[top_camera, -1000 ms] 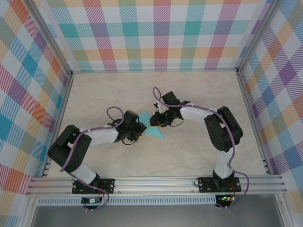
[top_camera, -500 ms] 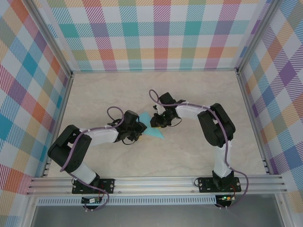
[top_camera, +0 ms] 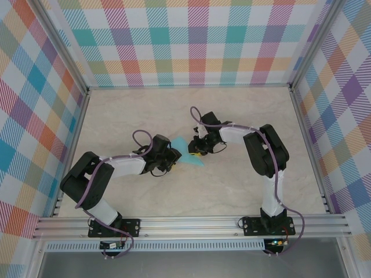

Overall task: Fold a paper plane with a square sheet of paper (pick it up from the middle)
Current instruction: Fold the wing for the fifth time at the center of the table.

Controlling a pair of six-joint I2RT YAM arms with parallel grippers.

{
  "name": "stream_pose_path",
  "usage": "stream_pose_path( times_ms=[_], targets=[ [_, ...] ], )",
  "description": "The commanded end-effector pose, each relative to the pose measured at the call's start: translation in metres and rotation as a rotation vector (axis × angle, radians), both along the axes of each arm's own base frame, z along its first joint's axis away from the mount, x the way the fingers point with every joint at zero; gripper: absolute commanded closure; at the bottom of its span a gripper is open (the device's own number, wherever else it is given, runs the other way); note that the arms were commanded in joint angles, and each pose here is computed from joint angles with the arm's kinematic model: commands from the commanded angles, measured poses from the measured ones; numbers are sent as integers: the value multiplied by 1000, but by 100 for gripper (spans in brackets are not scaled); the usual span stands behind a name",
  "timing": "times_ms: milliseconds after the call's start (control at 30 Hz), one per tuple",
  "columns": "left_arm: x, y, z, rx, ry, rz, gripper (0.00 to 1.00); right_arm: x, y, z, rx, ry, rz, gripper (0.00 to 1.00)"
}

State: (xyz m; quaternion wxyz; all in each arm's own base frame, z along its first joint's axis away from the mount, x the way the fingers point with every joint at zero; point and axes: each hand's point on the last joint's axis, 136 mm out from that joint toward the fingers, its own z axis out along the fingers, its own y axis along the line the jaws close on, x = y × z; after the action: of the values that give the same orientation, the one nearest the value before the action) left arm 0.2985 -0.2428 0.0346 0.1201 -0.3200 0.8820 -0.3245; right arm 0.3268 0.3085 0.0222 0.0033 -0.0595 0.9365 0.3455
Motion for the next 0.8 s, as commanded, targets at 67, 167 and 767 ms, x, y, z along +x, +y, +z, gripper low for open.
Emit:
stream_pose_path(
  times_ms=[67,167,767],
  targets=[
    [8,-10,8,-21,-41,-25,58,-7,-1,-8,24,58,-10,77],
    [10,-11,8,-18,-48,-29,59,-7,0,-8,27,59,-8,77],
    [21,-19,7,-12,-67,-47,63,-10,-1,-9,36,72,-9,77]
  ],
)
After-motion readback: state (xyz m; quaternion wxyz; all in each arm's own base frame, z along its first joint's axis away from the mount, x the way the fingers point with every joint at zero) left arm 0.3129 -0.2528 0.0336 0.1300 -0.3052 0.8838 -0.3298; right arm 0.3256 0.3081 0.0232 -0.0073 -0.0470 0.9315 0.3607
